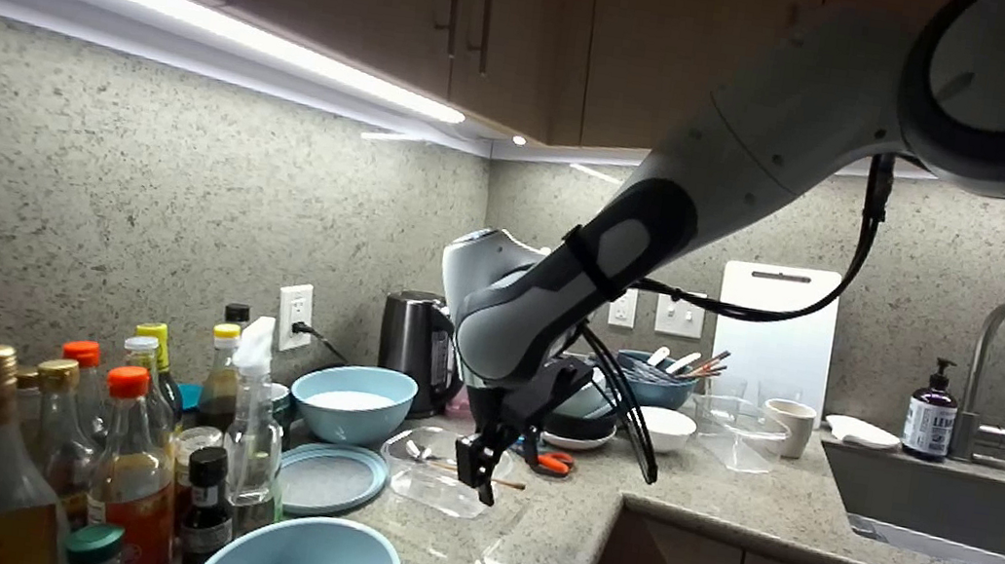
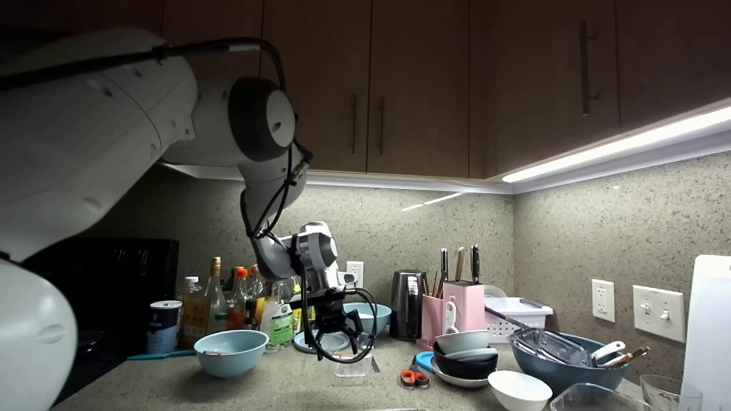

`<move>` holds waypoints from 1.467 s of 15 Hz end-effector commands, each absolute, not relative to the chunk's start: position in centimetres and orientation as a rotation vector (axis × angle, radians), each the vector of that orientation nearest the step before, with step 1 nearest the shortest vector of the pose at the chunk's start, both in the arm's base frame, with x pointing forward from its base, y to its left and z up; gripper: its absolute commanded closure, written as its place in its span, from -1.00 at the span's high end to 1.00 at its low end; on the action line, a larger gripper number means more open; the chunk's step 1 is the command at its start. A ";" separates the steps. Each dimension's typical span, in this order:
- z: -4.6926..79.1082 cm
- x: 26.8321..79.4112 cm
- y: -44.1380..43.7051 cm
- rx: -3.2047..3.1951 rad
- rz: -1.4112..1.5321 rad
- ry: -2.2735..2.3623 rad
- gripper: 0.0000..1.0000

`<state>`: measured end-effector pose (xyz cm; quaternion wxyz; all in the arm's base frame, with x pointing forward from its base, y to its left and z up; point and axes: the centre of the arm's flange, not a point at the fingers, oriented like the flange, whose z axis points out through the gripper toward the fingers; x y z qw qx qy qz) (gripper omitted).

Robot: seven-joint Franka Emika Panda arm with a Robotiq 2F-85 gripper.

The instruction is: Use the chopstick to stir in the transparent bowl

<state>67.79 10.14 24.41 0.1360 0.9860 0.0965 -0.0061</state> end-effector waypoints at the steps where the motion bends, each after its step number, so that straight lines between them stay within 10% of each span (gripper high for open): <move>1: 23.1 70.5 9.7 2.871 -0.119 0.415 1.00; 15: 22.6 73.5 9.8 2.794 -0.173 0.414 -0.96; 18: 23.0 73.4 10.0 2.774 -0.181 0.410 -0.88; 19: 23.2 73.3 10.1 2.768 -0.182 0.408 -0.39; 22: 23.6 73.2 10.4 2.768 -0.181 0.421 -0.14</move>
